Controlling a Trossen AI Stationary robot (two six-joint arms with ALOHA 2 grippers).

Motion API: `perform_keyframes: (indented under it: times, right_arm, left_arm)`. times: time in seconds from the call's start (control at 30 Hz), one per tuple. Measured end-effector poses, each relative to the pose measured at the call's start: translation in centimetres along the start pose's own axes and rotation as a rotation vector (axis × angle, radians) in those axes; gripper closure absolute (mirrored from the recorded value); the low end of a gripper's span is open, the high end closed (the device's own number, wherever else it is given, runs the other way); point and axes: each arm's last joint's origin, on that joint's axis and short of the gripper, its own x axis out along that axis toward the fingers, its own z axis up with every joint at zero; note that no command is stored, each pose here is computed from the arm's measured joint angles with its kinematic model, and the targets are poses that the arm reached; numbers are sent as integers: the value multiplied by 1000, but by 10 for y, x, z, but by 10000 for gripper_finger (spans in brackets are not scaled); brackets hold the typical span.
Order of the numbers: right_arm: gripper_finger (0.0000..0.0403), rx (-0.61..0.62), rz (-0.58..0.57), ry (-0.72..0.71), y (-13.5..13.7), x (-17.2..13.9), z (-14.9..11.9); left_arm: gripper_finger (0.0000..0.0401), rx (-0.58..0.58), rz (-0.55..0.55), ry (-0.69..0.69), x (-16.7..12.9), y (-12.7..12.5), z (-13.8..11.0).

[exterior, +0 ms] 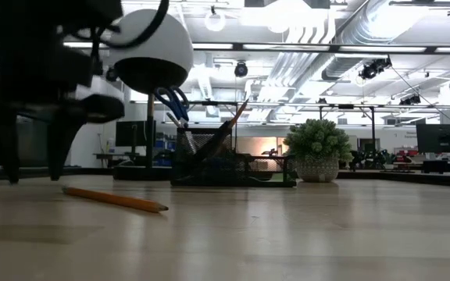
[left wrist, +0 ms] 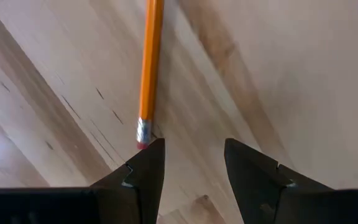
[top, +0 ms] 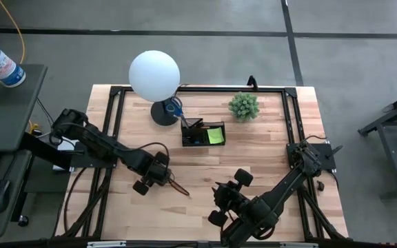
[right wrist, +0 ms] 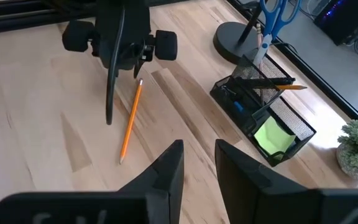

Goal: Pick and place office supplies into organizer
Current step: Put the orange pencil into the desk organizer

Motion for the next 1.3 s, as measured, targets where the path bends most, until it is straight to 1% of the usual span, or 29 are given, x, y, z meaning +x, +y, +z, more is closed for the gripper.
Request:
perform_keyframes:
  times: [0.1,0.2,0.4,0.53,0.63,0.7,0.77,0.87,1.0,1.13,1.3]
  right_arm:
    - [320,4,0,0,0,0,0]
    - [320,10,0,1,0,0,0]
    - [320,38,10,22,0,0,-1]
    - [320,45,11,25,0,0,-1]
    - [320,46,12,25,0,0,-1]
    - [320,45,11,24,0,0,-1]
    - [320,45,11,24,0,0,-1]
    - [320,45,10,24,0,0,-1]
    - [320,46,10,24,0,0,-1]
    - [320,49,6,26,0,2,1]
    - [320,67,7,44,-1,5,2]
  left_arm:
    - [247,-44,5,2,8,-1,-6]
    - [247,-81,7,-20,10,-2,-6]
    - [248,-94,10,-41,-4,0,-12]
    - [270,-106,32,-105,-18,12,-19]
    - [295,-124,-8,-152,-25,24,-26]
    - [311,-108,-62,-192,-26,29,-29]
    - [323,-95,-103,-199,-24,32,-32]
    - [331,-96,-100,-207,-23,36,-34]
    - [330,-106,-96,-209,-22,39,-35]
    - [325,-59,-87,-238,-22,39,-33]
    - [325,-34,-83,-248,-14,37,-37]
